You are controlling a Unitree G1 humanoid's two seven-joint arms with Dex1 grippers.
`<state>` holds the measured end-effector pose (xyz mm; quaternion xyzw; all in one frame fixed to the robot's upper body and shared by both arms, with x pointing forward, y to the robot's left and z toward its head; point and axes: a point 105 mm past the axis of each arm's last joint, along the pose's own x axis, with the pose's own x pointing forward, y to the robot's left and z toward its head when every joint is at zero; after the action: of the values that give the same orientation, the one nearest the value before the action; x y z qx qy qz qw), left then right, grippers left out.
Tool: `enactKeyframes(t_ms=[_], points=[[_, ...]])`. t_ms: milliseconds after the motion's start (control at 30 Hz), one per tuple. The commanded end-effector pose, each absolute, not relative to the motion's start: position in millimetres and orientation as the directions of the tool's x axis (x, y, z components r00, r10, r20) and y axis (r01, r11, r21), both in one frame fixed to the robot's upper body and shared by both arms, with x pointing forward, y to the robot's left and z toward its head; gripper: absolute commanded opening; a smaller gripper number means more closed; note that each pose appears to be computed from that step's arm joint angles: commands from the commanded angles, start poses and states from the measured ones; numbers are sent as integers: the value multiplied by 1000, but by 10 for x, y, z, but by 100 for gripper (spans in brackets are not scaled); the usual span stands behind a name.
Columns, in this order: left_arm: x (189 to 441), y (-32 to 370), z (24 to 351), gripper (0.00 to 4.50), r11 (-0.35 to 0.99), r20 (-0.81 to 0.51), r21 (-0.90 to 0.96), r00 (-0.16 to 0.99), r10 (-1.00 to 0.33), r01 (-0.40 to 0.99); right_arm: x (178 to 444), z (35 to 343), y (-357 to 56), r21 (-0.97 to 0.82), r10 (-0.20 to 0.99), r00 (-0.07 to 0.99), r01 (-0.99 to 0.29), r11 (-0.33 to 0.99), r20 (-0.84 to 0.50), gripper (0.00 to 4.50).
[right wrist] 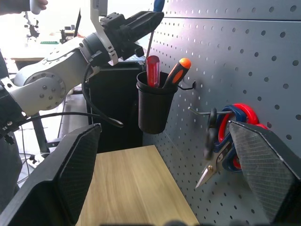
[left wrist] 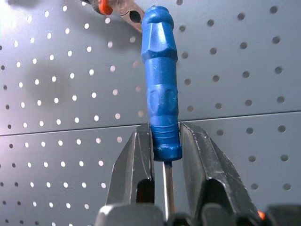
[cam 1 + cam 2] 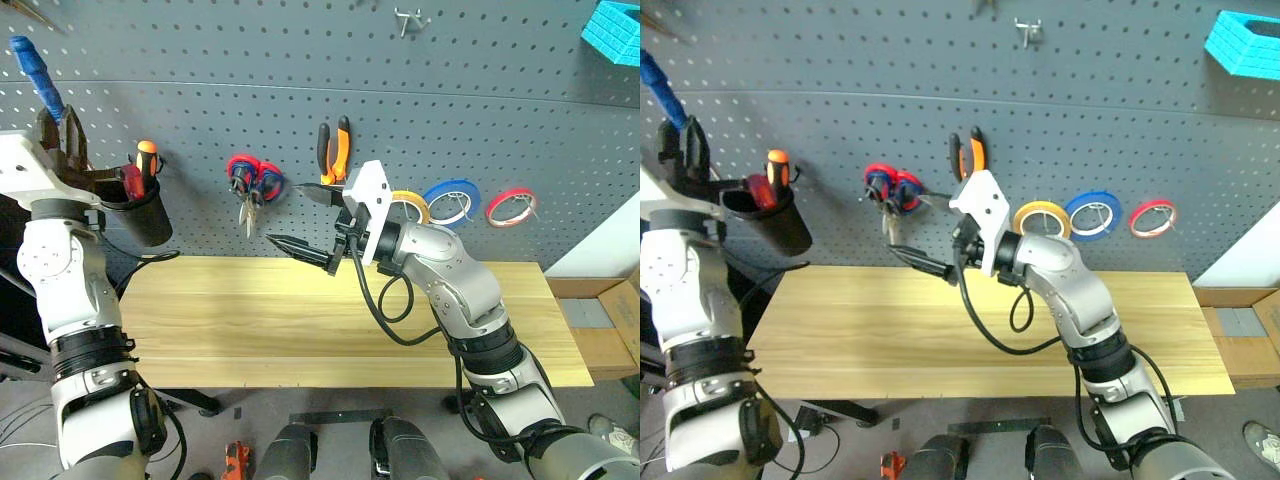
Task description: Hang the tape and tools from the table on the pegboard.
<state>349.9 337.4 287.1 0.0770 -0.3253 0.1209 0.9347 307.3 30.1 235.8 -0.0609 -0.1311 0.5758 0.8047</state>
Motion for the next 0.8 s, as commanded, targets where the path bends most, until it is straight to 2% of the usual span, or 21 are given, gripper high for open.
enactKeyframes(t_ms=[33, 333, 400, 433, 533, 633, 800], points=[[3466, 3391, 3007, 84, 968, 657, 57, 739, 149, -246, 2997, 2456, 295, -279, 943, 286, -904, 325, 171, 450], [3392, 3489, 2981, 384, 955, 663, 76, 730, 166, -286, 2971, 2423, 302, -284, 953, 265, -912, 297, 148, 450], [3359, 3323, 2983, 449, 968, 645, 141, 761, 68, -205, 2959, 2443, 280, -287, 956, 254, -914, 287, 147, 450], [3340, 3241, 2979, 449, 972, 631, 171, 776, 18, -162, 2956, 2453, 269, -286, 957, 251, -915, 284, 148, 450], [3180, 2846, 2818, 449, 973, 518, 189, 828, -213, 132, 2871, 2429, 176, -266, 971, 203, -936, 231, 129, 450], [2924, 2530, 2453, 449, 914, 354, 155, 842, -406, 375, 2841, 2409, 42, -220, 970, 200, -949, 226, 135, 450], [2669, 2464, 1947, 449, 889, 168, -32, 879, -446, 457, 2686, 2188, -279, -87, 981, 165, -981, 174, 104, 450]])
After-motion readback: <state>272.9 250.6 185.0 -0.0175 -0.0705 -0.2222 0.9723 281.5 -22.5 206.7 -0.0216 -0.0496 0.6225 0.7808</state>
